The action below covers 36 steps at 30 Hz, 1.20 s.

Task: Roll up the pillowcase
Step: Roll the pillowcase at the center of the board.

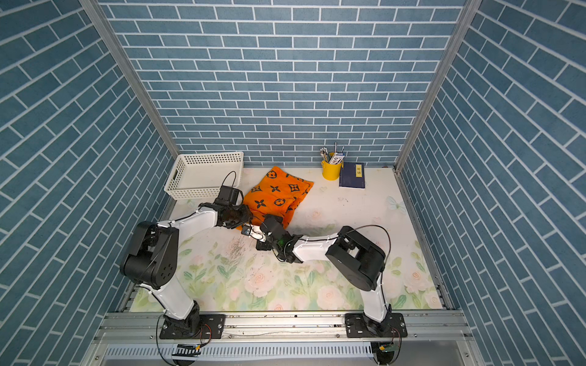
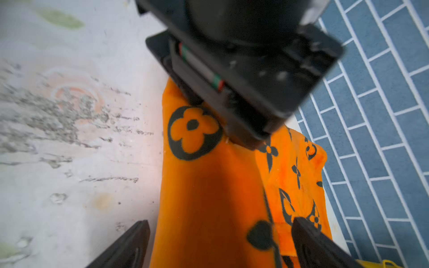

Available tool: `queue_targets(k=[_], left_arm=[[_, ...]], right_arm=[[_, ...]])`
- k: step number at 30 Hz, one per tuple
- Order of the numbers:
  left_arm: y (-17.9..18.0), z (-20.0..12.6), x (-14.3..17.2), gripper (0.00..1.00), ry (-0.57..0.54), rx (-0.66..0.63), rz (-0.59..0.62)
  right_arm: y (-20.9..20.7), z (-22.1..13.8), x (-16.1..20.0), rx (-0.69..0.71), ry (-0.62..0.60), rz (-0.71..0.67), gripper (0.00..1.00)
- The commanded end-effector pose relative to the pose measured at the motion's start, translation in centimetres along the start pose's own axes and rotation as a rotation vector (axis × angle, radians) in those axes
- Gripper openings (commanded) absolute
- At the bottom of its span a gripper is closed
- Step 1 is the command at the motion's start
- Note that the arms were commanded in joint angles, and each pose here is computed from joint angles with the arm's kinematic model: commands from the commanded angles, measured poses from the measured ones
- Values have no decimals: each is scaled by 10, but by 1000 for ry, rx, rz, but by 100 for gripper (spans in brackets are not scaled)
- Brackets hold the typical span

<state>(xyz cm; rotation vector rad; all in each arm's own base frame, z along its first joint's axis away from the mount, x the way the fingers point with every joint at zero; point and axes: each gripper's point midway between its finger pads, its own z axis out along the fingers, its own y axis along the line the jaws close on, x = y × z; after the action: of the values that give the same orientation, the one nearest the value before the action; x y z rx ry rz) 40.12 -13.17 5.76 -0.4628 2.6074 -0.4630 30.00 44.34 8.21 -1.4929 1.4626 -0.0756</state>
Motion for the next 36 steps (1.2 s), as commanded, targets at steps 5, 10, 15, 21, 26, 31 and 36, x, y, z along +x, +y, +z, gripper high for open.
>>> queue_targets(k=[5, 10, 15, 21, 26, 31, 36], left_arm=[[2, 10, 6, 59, 24, -12, 12], [1, 7, 5, 59, 23, -8, 12], [-8, -11, -12, 65, -18, -1, 22], [-13, -61, -48, 80, -121, 20, -8], [2, -98, -67, 81, -179, 27, -34], [6, -112, -63, 81, -191, 47, -23], [4, -100, -46, 77, -162, 100, -11]], right_arm=[[4, 24, -3, 37, 35, -149, 91], [23, 32, 7, -65, 84, -145, 46], [37, 24, 7, -201, 95, -24, 12], [52, 6, -5, -412, 71, 160, 5], [60, -14, -18, -599, 18, 372, 5], [52, -17, -13, -790, -10, 620, 7], [32, 2, 13, -908, 7, 864, 11]])
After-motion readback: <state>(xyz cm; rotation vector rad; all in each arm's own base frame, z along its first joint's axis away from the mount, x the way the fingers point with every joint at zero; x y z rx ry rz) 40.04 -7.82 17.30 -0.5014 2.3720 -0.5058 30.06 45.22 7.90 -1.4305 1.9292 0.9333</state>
